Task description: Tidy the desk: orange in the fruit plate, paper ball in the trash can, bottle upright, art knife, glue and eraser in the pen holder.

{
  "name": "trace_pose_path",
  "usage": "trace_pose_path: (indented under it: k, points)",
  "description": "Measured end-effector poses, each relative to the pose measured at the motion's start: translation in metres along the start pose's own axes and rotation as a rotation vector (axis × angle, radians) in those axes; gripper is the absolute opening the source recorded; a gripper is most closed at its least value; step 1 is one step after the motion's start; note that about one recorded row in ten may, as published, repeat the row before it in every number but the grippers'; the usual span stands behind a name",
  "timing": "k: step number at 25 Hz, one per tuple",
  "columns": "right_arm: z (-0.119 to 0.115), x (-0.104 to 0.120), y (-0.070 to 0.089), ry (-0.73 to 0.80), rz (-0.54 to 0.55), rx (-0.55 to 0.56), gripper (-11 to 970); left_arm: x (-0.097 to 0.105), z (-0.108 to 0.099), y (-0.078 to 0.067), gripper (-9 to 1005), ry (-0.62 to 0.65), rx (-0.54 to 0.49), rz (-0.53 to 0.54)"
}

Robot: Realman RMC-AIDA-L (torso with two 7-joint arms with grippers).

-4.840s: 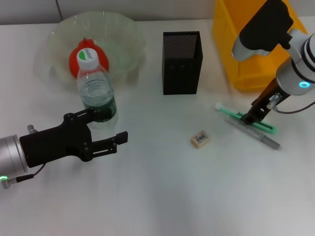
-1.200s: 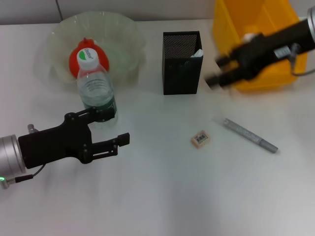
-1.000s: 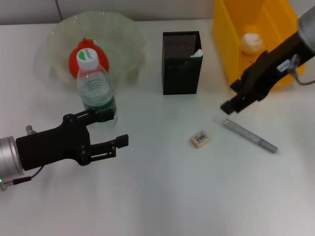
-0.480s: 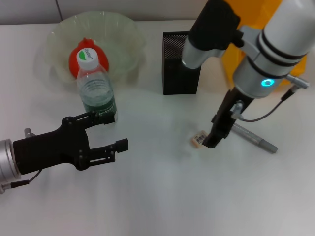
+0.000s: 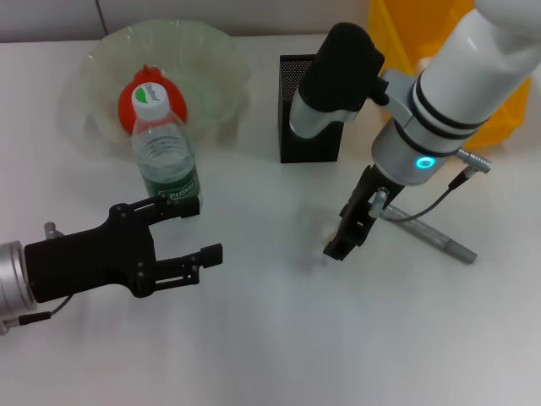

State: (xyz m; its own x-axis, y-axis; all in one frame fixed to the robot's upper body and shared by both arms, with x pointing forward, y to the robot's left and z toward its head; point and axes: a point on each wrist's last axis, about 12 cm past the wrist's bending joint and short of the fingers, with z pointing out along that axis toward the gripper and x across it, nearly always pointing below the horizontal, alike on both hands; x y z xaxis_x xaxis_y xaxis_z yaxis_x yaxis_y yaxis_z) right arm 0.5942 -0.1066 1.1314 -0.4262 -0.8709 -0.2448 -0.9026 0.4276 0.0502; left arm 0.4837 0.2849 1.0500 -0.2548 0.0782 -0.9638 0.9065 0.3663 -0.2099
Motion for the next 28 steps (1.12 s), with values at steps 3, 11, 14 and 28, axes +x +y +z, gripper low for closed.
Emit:
trace_pose_path:
  k: [3, 11, 14, 28]
  points:
    - [0.003, 0.001, 0.0, 0.007, 0.002, 0.001, 649, 0.0, 0.0, 0.0, 802, 0.001, 0.001, -0.001]
    - [0.006, 0.005, 0.0, 0.024, 0.007, -0.003, 629, 0.002, 0.0, -0.002, 802, 0.001, 0.004, -0.006]
    - [0.006, 0.005, 0.0, 0.019, 0.012, -0.004, 569, 0.003, 0.0, -0.003, 802, 0.002, 0.002, -0.009]
    - [-0.079, 0.001, -0.013, -0.21, 0.069, 0.015, 433, 0.007, -0.005, -0.006, 802, 0.003, -0.005, -0.012]
